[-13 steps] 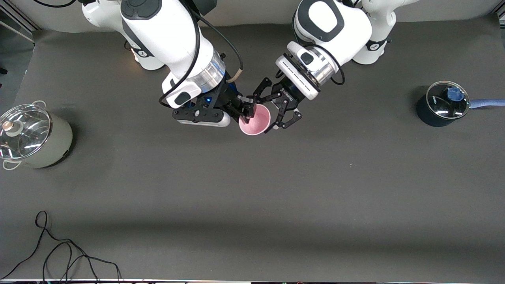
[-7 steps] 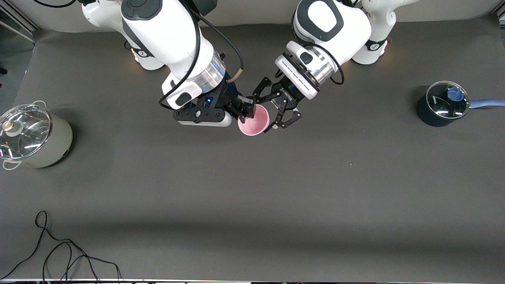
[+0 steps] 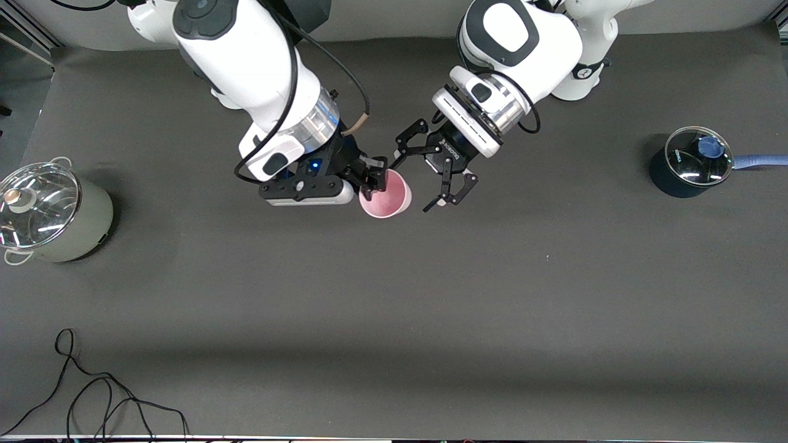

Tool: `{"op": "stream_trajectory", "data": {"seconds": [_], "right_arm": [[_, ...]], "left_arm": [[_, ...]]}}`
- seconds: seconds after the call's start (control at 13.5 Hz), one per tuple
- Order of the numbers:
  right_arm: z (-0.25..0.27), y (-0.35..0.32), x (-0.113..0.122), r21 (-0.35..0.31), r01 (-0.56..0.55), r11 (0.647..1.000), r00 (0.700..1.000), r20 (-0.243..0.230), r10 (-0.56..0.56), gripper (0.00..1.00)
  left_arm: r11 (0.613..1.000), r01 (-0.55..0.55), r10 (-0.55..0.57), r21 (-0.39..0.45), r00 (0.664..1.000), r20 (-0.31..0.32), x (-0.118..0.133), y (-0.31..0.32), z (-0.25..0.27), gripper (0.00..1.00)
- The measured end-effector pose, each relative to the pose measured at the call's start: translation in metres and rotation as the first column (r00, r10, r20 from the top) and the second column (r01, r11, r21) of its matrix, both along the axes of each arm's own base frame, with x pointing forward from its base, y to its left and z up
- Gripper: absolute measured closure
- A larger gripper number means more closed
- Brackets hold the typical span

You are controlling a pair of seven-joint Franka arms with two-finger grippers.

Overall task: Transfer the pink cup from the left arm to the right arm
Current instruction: 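Close the right gripper on the cup rim while the left gripper opens, then carry the cup away with the right gripper while the left gripper withdraws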

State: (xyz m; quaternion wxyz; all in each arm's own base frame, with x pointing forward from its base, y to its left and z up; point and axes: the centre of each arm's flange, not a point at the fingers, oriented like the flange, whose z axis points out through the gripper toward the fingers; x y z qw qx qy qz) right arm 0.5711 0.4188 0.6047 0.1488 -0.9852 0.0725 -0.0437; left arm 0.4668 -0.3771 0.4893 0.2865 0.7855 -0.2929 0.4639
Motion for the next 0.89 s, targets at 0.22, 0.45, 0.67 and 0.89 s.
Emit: {"op": "stream_trajectory", "data": {"seconds": [0.22,0.45,0.67,0.89], "right_arm": [[0.003,-0.051,0.024,-0.047,-0.071,0.996,0.997,-0.003,0.071,0.92],[0.013,-0.135,0.055,-0.08,-0.123,0.989,0.992,0.005,0.124,0.92],[-0.014,-0.204,0.075,-0.119,-0.208,0.971,0.977,-0.068,0.201,0.92],[-0.067,-0.286,0.095,-0.138,-0.25,0.958,0.963,-0.143,0.23,0.92]], "left_arm": [[0.998,-0.054,0.054,0.011,0.998,-0.012,0.02,0.024,-0.009,0.0],[0.989,-0.146,0.148,0.032,0.987,-0.061,0.06,0.072,-0.041,0.0],[0.976,-0.215,0.217,0.039,0.973,-0.074,0.101,0.133,-0.064,0.0],[0.98,-0.197,0.195,-0.025,0.979,-0.058,0.132,0.193,-0.073,0.0]]}}
